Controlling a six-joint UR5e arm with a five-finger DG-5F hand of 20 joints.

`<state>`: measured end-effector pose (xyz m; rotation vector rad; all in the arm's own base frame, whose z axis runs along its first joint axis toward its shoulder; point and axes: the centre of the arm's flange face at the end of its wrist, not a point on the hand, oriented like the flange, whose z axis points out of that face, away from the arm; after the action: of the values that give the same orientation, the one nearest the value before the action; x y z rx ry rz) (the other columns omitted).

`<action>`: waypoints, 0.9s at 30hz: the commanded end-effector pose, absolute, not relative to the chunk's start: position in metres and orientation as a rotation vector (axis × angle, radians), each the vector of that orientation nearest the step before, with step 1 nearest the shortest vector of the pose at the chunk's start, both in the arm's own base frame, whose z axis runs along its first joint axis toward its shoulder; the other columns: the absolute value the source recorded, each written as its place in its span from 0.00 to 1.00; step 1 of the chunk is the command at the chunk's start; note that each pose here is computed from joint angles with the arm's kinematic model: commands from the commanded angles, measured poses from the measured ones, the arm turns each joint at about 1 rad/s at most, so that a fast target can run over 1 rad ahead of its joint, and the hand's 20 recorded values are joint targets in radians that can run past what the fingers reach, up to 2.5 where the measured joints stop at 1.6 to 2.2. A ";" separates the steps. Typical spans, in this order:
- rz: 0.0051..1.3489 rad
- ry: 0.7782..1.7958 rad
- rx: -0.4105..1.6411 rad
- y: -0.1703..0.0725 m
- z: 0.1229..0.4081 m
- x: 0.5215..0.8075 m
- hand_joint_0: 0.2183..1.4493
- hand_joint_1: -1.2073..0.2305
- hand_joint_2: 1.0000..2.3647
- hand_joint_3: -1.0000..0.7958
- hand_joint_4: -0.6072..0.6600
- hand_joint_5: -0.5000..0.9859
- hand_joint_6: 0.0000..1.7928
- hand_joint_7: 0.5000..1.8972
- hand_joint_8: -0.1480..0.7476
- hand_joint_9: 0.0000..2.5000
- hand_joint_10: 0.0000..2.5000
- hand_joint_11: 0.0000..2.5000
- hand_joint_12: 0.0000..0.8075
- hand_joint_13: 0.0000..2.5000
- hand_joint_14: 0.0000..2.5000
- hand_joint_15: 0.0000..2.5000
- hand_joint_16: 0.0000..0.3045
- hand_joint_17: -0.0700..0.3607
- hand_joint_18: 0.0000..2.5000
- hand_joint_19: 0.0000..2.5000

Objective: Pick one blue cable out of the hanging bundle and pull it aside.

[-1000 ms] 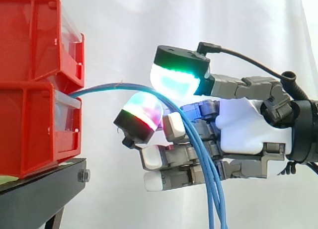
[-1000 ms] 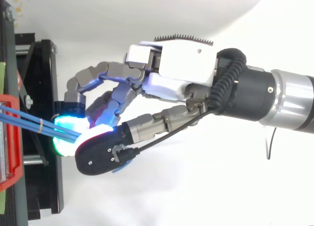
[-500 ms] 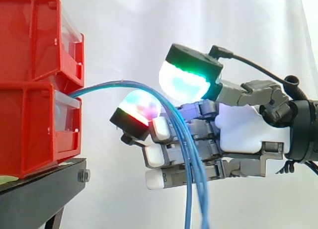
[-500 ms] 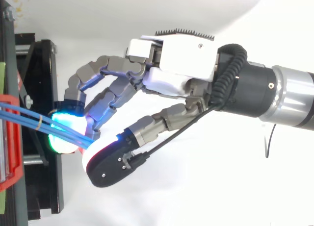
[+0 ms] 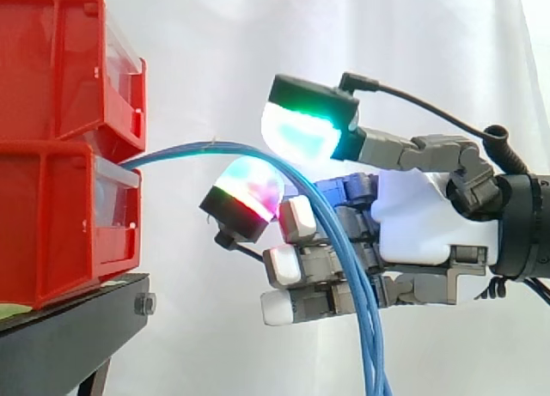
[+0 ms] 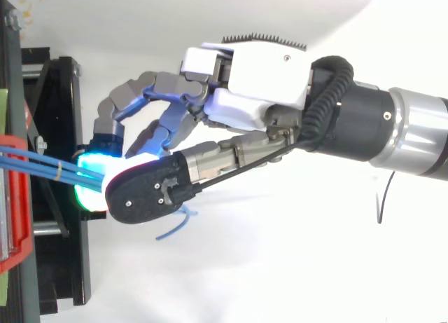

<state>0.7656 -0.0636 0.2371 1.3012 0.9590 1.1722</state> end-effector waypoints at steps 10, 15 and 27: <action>1.125 0.982 1.285 -0.075 0.236 0.764 0.53 0.24 0.00 0.28 0.28 0.21 0.53 0.57 0.48 0.47 0.01 0.29 0.42 0.39 0.01 0.24 0.13 0.38 0.29 0.26; 1.087 1.000 1.288 -0.085 0.234 0.761 0.47 0.22 0.00 0.28 0.29 0.22 0.53 0.51 0.47 0.48 0.01 0.29 0.40 0.40 0.01 0.24 0.13 0.37 0.32 0.23; 1.067 1.024 1.278 -0.094 0.233 0.759 0.24 0.17 0.00 0.28 0.45 0.23 0.53 0.30 0.48 0.46 0.01 0.29 0.44 0.41 0.01 0.25 0.14 0.39 0.33 0.23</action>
<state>0.7588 -0.0938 0.2339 1.2791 1.0193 1.0673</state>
